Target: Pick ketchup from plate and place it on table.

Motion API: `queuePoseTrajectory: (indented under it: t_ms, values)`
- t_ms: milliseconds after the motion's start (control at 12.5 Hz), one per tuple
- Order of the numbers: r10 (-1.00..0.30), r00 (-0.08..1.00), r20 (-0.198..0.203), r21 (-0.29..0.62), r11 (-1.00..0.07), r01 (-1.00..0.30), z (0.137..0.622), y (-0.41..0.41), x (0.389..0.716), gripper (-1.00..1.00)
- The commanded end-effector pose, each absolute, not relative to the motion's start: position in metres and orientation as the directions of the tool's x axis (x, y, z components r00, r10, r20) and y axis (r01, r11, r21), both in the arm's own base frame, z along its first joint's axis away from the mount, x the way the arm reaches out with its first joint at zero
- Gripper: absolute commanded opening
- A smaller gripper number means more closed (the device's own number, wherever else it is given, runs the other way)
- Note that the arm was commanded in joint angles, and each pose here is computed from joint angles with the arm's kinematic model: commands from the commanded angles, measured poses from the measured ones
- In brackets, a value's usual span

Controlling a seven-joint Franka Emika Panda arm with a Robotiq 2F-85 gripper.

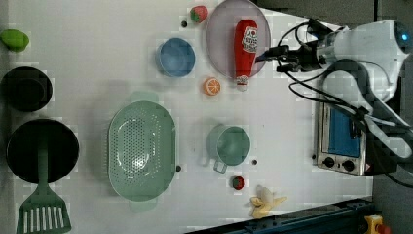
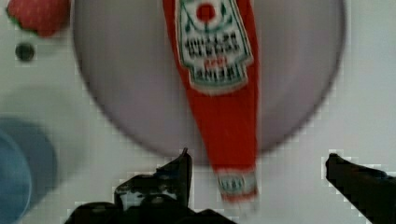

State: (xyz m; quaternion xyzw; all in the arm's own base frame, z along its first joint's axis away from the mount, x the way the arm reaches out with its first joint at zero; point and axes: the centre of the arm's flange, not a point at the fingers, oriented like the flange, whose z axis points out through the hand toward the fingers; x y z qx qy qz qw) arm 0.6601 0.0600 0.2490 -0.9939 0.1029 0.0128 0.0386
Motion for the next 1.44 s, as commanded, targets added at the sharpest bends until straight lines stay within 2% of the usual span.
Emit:
queuePoseTrajectory:
  t_ms: [80,640,880,960,1200,1440]
  values:
    - [-0.062,0.998,0.016,-0.06,-0.996,-0.061,0.23,0.077,0.673,1.0]
    - [-0.001,0.992,0.124,-0.038,-0.999,0.003,0.175,0.08,0.689,1.0]
    - [0.001,0.993,0.122,-0.041,-0.999,0.006,0.159,0.081,0.69,1.0]
    - [0.002,0.992,0.126,-0.043,-0.999,0.008,0.158,0.083,0.691,0.91]
    - [0.0,0.991,0.135,-0.041,-0.999,0.006,0.162,0.082,0.694,0.21]
    - [-0.002,0.987,0.161,-0.045,-0.999,0.006,0.175,0.083,0.701,0.21]
